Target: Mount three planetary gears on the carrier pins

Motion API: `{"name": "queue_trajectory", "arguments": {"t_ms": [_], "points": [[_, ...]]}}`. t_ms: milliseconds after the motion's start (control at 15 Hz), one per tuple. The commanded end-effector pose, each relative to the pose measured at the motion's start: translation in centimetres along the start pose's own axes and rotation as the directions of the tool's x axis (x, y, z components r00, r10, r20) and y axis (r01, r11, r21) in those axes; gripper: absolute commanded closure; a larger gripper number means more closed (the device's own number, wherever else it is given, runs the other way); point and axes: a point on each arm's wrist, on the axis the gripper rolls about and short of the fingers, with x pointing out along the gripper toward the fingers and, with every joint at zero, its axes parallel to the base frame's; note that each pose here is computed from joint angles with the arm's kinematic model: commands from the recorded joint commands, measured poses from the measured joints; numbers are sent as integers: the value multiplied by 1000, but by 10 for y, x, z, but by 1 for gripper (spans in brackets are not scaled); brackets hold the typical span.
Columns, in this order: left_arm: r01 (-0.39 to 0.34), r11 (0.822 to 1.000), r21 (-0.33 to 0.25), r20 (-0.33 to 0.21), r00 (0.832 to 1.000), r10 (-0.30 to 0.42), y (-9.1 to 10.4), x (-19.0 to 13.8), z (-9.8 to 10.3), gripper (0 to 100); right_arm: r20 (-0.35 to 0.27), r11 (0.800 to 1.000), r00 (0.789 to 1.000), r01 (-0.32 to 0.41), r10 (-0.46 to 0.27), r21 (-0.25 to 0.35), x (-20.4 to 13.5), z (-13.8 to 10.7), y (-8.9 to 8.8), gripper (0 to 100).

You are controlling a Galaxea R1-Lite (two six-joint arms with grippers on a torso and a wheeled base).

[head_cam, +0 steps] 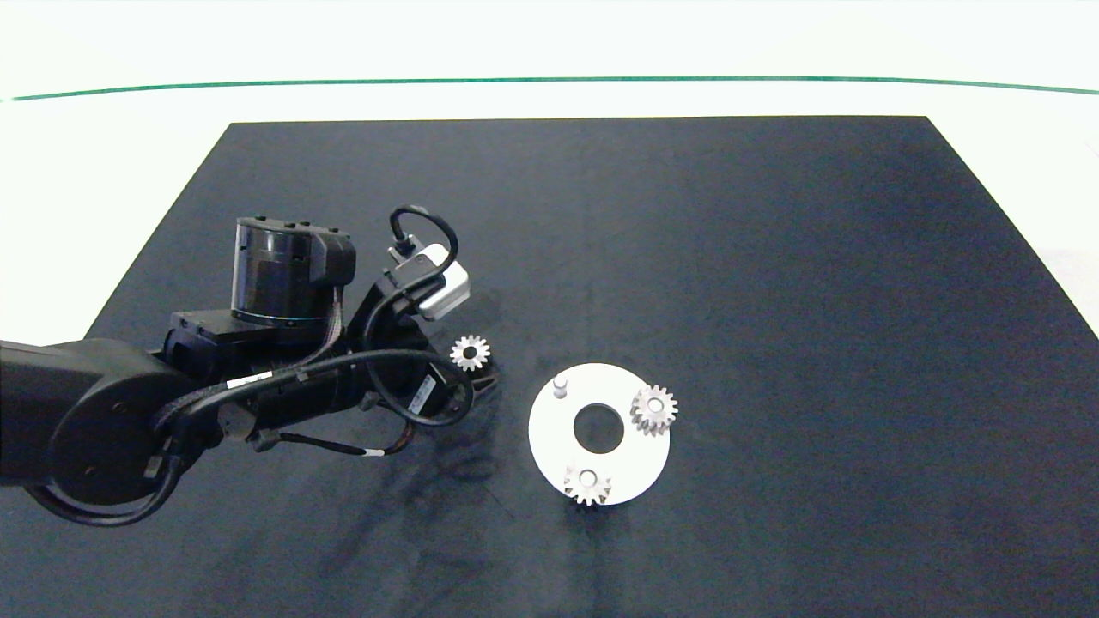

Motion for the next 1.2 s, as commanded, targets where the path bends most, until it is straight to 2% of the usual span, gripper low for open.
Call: {"name": "queue_trajectory", "arguments": {"t_ms": [67, 533, 867, 1200], "points": [[7, 1000, -1, -12, 1000, -7, -2, 5, -3, 0, 0, 1000, 1000, 0, 0, -2, 0, 0, 0, 0], [29, 1000, -7, -34, 999, -30, -4, 17, -8, 0, -1, 1000, 1000, -1, 1, -2, 0, 0, 0, 0], [36, 999, -9, 0, 999, -36, 1, 19, 1, 0, -5, 1000, 1000, -2, 2, -4, 1, -1, 0, 0], [48, 999, -10, -18, 999, -48, 1, 20, 1, 10, -4, 1000, 1000, 0, 0, -4, 0, -1, 0, 0]]}}
